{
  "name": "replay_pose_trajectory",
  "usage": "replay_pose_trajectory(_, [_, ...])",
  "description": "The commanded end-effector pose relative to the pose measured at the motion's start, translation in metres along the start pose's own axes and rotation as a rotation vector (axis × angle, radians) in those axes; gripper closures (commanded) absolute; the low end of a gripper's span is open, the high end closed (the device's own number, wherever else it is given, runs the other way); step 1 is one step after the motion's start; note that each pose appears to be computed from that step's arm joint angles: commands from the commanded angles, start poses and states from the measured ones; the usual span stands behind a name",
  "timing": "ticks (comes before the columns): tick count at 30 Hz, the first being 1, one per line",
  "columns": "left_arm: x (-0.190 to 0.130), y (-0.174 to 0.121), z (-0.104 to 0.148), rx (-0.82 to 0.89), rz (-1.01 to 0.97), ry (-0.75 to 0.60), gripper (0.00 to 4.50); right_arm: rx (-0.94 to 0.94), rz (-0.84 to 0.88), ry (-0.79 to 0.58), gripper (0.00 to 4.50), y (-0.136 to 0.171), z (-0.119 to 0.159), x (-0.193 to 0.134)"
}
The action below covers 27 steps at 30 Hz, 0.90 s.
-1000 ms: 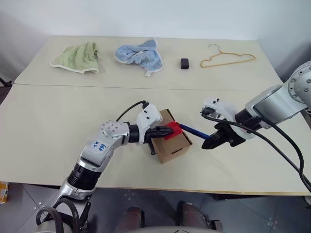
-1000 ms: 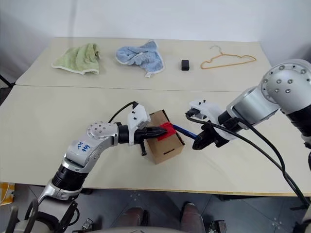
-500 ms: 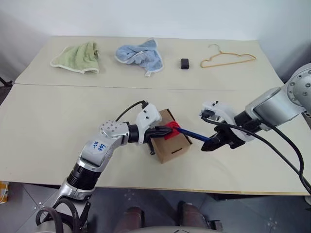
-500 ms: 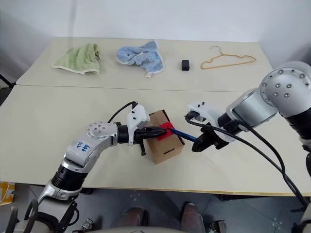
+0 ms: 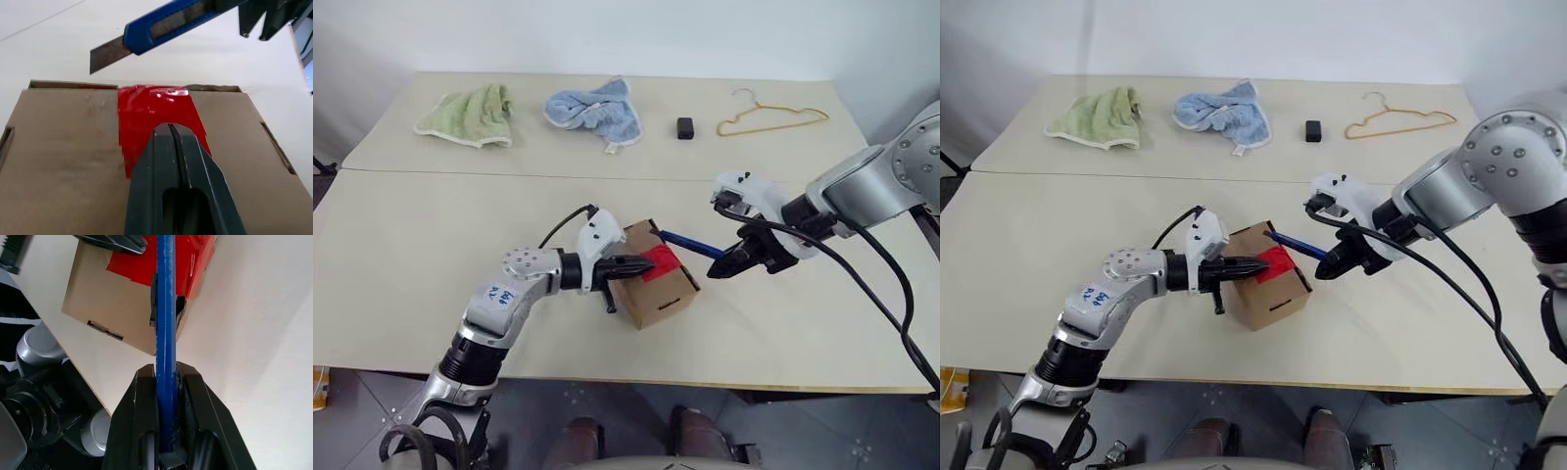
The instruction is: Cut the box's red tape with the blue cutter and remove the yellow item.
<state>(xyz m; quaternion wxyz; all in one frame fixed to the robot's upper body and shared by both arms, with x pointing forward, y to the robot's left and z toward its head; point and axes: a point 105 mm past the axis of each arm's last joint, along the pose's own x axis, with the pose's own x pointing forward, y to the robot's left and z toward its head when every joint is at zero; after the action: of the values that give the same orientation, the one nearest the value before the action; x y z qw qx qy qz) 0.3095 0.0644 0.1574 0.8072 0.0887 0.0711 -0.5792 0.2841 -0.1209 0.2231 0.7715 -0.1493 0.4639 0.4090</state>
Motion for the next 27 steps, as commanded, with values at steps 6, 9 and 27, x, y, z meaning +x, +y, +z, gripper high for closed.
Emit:
replay_pose_trajectory(6, [-0.057,-0.011,-0.012,0.005,-0.121,0.062,4.5,-0.026,-0.077,-0.126,4.33,-0.013,0.008,-0.003])
replay_pose_trajectory(9, [-0.045,-0.017,-0.026,0.019,-0.116,0.098,4.5,-0.018,-0.085,-0.19,4.33,-0.019,0.011,0.007])
replay_pose_trajectory(27, [0.007,-0.039,-0.028,0.018,-0.123,0.029,4.5,-0.024,-0.13,-0.379,4.33,-0.035,0.022,0.034])
